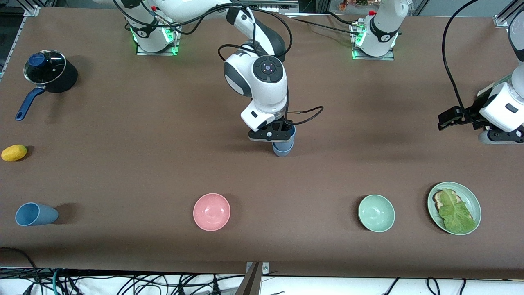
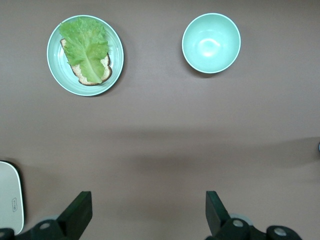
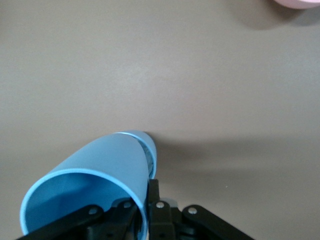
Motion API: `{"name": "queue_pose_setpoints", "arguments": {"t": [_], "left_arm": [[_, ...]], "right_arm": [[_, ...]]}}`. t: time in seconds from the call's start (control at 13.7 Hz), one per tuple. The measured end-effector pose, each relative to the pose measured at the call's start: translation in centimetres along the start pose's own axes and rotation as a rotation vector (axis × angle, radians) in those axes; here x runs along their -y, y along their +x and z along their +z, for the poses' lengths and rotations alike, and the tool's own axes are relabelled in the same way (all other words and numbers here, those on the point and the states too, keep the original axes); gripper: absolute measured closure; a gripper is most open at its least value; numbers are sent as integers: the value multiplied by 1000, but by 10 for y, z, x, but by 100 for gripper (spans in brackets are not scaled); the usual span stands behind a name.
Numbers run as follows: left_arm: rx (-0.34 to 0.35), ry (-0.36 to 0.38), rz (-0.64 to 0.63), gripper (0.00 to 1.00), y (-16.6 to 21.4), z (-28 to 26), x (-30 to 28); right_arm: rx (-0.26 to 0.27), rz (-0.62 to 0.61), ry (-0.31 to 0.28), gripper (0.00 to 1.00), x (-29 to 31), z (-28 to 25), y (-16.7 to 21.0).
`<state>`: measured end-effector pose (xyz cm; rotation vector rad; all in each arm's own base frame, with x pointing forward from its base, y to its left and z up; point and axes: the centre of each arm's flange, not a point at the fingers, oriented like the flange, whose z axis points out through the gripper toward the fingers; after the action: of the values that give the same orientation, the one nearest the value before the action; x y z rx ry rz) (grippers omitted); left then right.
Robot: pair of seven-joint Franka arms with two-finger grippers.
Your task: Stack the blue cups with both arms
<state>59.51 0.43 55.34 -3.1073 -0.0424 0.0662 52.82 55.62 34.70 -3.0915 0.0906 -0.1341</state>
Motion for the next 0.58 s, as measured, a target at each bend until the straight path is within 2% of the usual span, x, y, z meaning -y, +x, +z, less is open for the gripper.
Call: {"name": "queue_pose_setpoints", "arguments": {"t": [0.29,0.44,0.58], "left_arm": [[0,0,0,0,0,0,0],[0,0,0,0,0,0,0],[0,0,-1,0,0,0,1]], "right_arm": [[-2,-9,-7,94,-1,3,0],[-3,-10,-7,90,0,3,0],[-6,-11,-3,73,0,2,0]]}}
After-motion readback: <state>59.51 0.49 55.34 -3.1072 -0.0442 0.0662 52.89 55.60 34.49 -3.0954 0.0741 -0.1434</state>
